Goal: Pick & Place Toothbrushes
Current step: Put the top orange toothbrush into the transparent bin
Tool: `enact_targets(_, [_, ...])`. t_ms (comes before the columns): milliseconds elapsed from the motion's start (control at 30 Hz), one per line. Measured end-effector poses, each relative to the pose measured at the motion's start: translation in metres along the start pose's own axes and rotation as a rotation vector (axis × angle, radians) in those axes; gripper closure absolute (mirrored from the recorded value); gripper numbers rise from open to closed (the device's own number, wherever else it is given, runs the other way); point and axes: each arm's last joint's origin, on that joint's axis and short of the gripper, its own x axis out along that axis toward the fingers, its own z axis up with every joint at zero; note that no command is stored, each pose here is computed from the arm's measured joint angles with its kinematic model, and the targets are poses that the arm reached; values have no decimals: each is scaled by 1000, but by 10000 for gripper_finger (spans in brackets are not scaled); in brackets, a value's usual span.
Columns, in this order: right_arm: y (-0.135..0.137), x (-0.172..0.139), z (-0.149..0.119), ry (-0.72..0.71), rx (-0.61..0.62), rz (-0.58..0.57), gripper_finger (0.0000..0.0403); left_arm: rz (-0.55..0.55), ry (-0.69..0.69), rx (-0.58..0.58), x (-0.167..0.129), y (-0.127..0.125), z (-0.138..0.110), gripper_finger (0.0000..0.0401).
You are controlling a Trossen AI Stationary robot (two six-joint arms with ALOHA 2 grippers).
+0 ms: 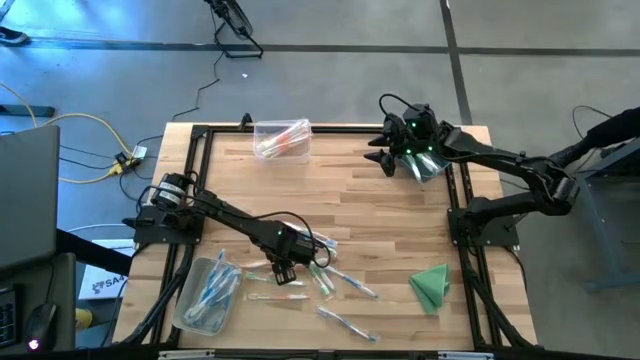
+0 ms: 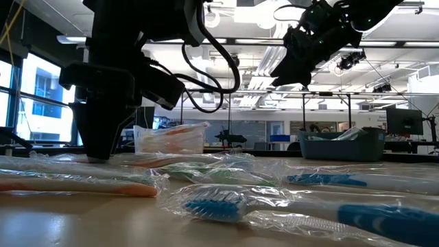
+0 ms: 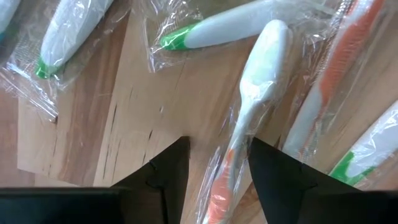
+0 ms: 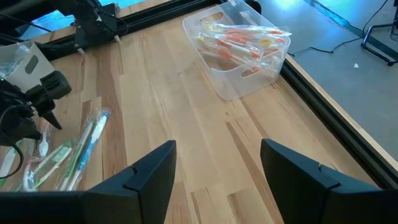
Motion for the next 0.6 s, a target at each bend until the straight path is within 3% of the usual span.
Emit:
enact_targets(167, [0,0,0,0,0,0,177,3,4,0,0,0,0,270])
enact_targets(467, [0,0,0,0,0,0,177,18,30,2,-1,3,-3,384])
enact_targets(600, [0,0,0,1,0,1,177,32,17,-3,-9,7,-5,379])
